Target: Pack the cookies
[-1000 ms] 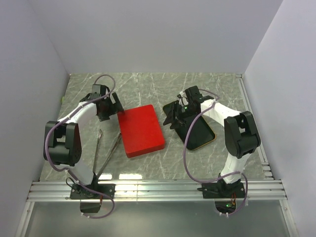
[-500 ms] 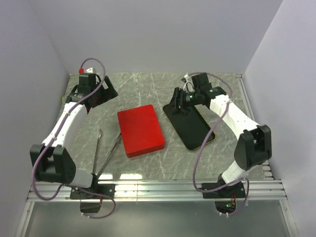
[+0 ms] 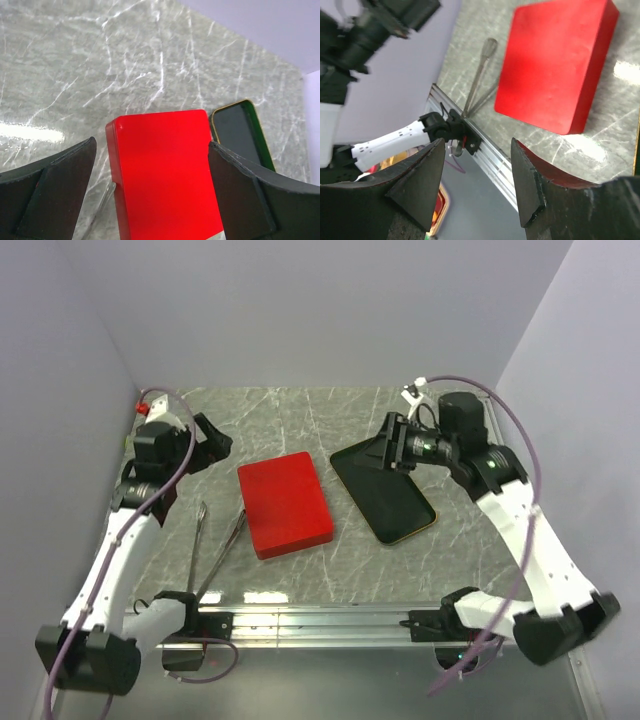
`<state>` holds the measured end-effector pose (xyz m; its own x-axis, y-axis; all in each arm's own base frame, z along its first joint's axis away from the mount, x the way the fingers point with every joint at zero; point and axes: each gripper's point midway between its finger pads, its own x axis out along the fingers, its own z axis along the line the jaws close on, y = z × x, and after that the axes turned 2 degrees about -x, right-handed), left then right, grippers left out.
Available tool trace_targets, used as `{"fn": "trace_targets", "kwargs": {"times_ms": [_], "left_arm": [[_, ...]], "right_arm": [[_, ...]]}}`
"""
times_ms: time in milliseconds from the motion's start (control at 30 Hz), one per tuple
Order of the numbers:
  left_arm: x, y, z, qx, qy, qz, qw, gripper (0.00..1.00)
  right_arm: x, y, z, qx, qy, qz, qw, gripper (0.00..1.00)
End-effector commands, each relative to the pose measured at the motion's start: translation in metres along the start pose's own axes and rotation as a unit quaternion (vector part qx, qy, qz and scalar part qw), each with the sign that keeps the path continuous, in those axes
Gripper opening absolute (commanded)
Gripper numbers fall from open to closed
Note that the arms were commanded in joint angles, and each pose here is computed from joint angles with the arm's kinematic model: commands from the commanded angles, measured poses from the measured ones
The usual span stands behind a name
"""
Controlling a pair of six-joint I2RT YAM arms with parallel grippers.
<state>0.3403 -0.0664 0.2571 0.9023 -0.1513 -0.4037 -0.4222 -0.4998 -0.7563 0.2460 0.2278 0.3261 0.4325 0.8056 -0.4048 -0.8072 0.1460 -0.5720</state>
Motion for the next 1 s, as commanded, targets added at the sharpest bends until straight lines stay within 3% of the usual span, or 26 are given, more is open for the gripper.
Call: {"fn": "trace_targets", "kwargs": {"times_ms": [0,133,200,267,300,367,400,533,667,733,867,967], "left_arm": [[-0.021,-0.025,-0.02,0.008,0.057,-0.075,0.995,0.99],[-0.035,-0.027,-0.008,-0.008,0.052,-0.132,0.99,0.99],[-0.048,-0.044,-0.003,-0.002,0.045,-0.193,0.98,0.99],[-0.045,-0.034,0.014,0.012,0.026,-0.209,0.978,0.99],[-0.056,-0.046,0.017,0.016,0.021,-0.249,0.968,0.99],[-0.053,-0.037,0.041,0.027,-0.02,-0.263,0.964,0.99],[-0.058,-0.039,0.057,0.018,-0.056,-0.285,0.957,0.99],[-0.05,-0.014,0.095,0.027,-0.101,-0.306,0.946,0.99],[-0.037,0.008,0.109,0.063,-0.091,-0.316,0.942,1.0],[-0.024,0.028,0.127,0.074,-0.116,-0.295,0.946,0.99],[-0.009,0.038,0.136,0.077,-0.122,-0.292,0.945,0.99],[0.011,0.053,0.148,0.074,-0.141,-0.263,0.952,1.0]], "right_arm": [[-0.03,-0.006,0.028,-0.055,-0.014,-0.068,0.996,0.63],[-0.058,-0.008,0.032,-0.112,0.022,-0.146,0.983,0.63],[-0.074,-0.005,0.032,-0.143,0.022,-0.192,0.971,0.65],[-0.088,-0.003,0.023,-0.157,0.036,-0.239,0.958,0.66],[-0.091,-0.002,0.018,-0.159,0.043,-0.253,0.953,0.72],[-0.096,0.006,0.002,-0.157,0.058,-0.279,0.946,0.83],[-0.1,0.004,0.001,-0.161,0.059,-0.298,0.939,0.94],[-0.108,0.01,-0.01,-0.169,0.061,-0.339,0.923,0.96],[-0.111,0.015,-0.021,-0.162,0.072,-0.353,0.919,0.98],[-0.109,0.016,-0.026,-0.155,0.082,-0.347,0.921,0.98],[-0.092,0.028,-0.028,-0.191,0.077,-0.29,0.935,0.99],[-0.092,0.03,-0.031,-0.212,0.084,-0.284,0.931,0.99]]}}
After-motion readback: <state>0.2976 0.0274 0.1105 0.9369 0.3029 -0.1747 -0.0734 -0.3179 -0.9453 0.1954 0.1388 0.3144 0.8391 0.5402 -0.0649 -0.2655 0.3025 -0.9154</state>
